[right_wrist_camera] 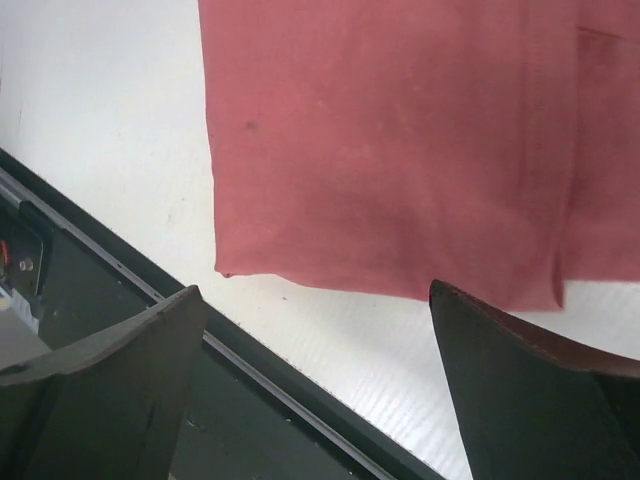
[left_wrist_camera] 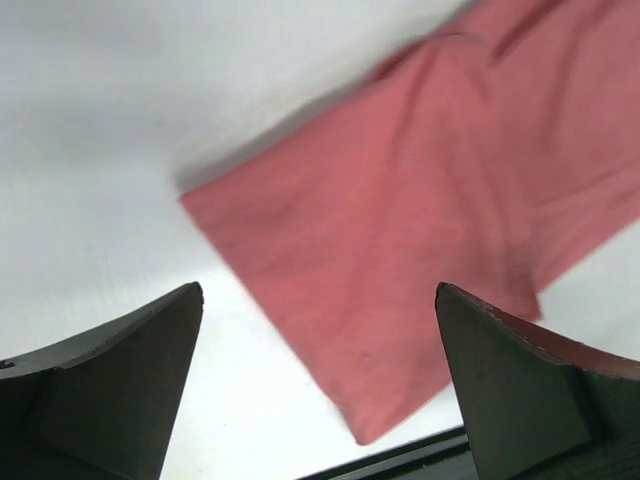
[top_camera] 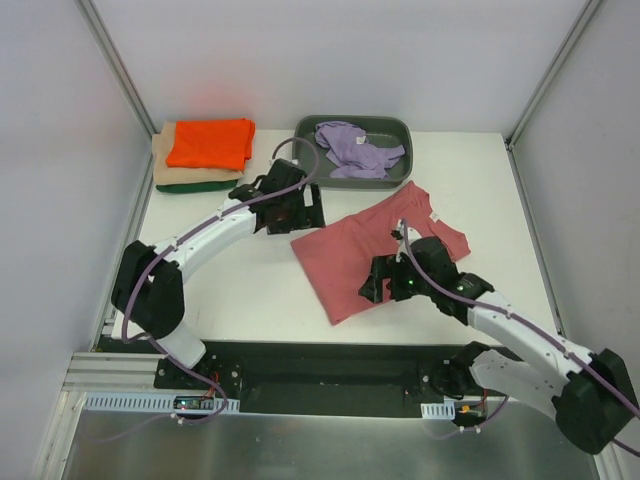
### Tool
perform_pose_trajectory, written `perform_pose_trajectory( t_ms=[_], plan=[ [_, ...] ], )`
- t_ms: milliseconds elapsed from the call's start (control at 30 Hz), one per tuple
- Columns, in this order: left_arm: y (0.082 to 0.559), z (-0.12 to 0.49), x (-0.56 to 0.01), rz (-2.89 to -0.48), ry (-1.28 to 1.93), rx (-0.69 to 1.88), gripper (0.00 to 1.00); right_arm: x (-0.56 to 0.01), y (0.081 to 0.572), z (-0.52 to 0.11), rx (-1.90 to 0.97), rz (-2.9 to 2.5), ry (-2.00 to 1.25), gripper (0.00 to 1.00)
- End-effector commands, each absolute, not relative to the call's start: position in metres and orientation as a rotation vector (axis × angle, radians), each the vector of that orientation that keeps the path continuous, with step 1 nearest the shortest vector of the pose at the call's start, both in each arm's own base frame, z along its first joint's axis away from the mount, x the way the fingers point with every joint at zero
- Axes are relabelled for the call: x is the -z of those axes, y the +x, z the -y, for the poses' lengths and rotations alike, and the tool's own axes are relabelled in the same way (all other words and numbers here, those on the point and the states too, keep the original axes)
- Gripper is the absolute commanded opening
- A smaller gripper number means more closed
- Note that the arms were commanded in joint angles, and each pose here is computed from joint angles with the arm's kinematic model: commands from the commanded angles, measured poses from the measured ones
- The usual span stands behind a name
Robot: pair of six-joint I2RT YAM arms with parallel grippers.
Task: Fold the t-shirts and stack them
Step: Fold the folded rectangular tshirt in 1/3 of the way, then grab one side of the 2/3 rectangular tshirt with both arms
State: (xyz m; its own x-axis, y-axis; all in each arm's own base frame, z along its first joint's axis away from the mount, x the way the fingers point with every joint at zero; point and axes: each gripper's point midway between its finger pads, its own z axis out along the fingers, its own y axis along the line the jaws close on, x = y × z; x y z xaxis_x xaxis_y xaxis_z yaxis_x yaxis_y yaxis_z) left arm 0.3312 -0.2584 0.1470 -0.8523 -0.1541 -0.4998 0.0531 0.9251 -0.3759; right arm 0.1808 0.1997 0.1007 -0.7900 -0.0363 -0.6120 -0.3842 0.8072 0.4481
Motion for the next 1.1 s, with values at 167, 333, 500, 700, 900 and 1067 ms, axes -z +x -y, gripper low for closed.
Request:
perform_pose_trajectory(
  t_ms=[167,333,500,700,900,1067],
  plan=[
    [0.318,0.235,-0.080,-2.686,-0.212,0.584,0.89,-0.108,0.199,-0.271,-0.913,-2.354,-0.579,0.96],
    [0.318,0.225,-0.051,-2.756,-0.313,0.546,0.75,-0.097,0.157,-0.297,-0.684,-2.305,-0.991,0.96],
    [0.319,0.234,-0.034,-2.806,-0.298,0.582,0.63,-0.073,0.124,-0.304,-0.540,-2.350,-1.223,0.96],
    [0.316,0.226,-0.013,-2.849,-0.341,0.526,0.49,-0.048,0.120,-0.303,-0.382,-2.393,-1.319,0.99],
    [0.310,0.221,-0.002,-2.878,-0.367,0.493,0.38,-0.033,0.131,-0.304,-0.271,-2.396,-1.338,0.89],
    [0.308,0.218,0.003,-2.887,-0.381,0.485,0.28,-0.027,0.137,-0.297,-0.107,-2.399,-1.352,0.84]
  ],
)
